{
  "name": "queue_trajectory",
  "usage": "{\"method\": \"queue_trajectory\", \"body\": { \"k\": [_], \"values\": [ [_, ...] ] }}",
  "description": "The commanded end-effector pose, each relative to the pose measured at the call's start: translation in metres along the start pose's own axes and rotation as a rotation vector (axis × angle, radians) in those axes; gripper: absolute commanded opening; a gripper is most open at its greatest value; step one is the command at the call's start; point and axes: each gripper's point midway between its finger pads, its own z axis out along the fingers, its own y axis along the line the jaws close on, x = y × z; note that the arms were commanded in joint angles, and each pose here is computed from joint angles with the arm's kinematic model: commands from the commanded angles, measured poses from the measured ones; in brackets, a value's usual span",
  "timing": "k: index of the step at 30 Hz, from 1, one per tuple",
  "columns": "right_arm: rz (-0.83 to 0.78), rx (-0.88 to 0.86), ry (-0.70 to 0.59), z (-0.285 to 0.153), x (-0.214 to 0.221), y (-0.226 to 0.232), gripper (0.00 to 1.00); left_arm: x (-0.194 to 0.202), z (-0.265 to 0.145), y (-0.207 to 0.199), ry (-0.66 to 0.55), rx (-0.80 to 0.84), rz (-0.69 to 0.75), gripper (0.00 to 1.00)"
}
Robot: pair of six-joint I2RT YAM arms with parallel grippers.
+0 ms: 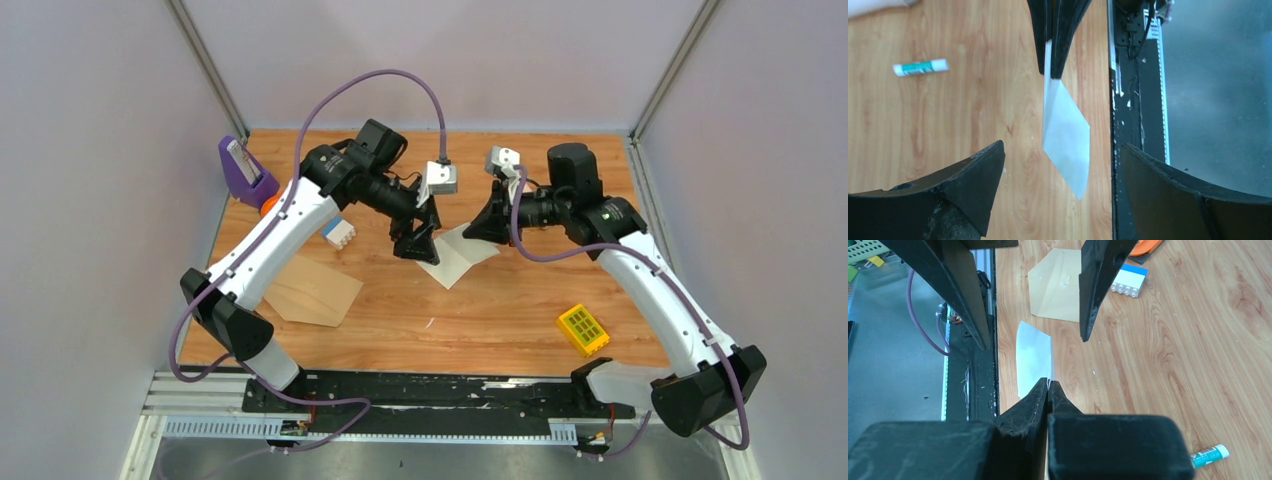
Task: Place the letter into the envelope and seal it
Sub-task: Fold the letter.
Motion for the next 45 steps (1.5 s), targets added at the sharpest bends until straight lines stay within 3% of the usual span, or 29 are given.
{"method": "queue_trajectory", "body": {
  "k": [1,5,8,13,15,18,19,38,42,45],
  "values": [
    [0.001,-0.009,-0.011,0.002,-0.003,-0.002,0.00,-0.044,-0.016,-0.001,-0.101,-0.039,0.066,0.94],
    [0.006,-0.026,-0.019,0.002,-0.007,0.001,0.00,-0.050,-0.006,0.013,-0.106,-0.033,0.024,0.91],
    [0.011,-0.025,-0.017,0.002,-0.006,0.000,0.00,-0.047,0.004,0.021,-0.097,-0.020,-0.004,0.76],
    [0.010,-0.026,-0.016,0.003,-0.005,0.000,0.00,-0.045,0.015,0.021,-0.078,0.005,-0.010,0.68],
    [0.006,-0.027,-0.020,0.002,-0.007,0.000,0.00,-0.043,0.018,0.020,-0.070,0.006,-0.008,0.58],
    [0.002,-0.024,-0.021,0.002,-0.008,0.000,0.00,-0.040,0.020,0.020,-0.060,0.008,-0.011,0.33],
    [0.001,-0.021,-0.020,0.002,-0.008,0.000,0.00,-0.040,0.020,0.020,-0.057,0.006,-0.010,0.30],
    [-0.066,0.104,-0.048,-0.014,-0.024,-0.012,0.00,-0.015,0.009,0.008,-0.005,-0.035,0.021,0.32],
    [-0.079,0.130,-0.060,-0.021,-0.031,-0.015,0.00,-0.010,0.007,0.005,0.005,-0.037,0.029,0.25],
    [-0.087,0.139,-0.071,-0.025,-0.036,-0.015,0.00,-0.005,0.007,0.004,0.018,-0.038,0.030,0.13]
  ]
}}
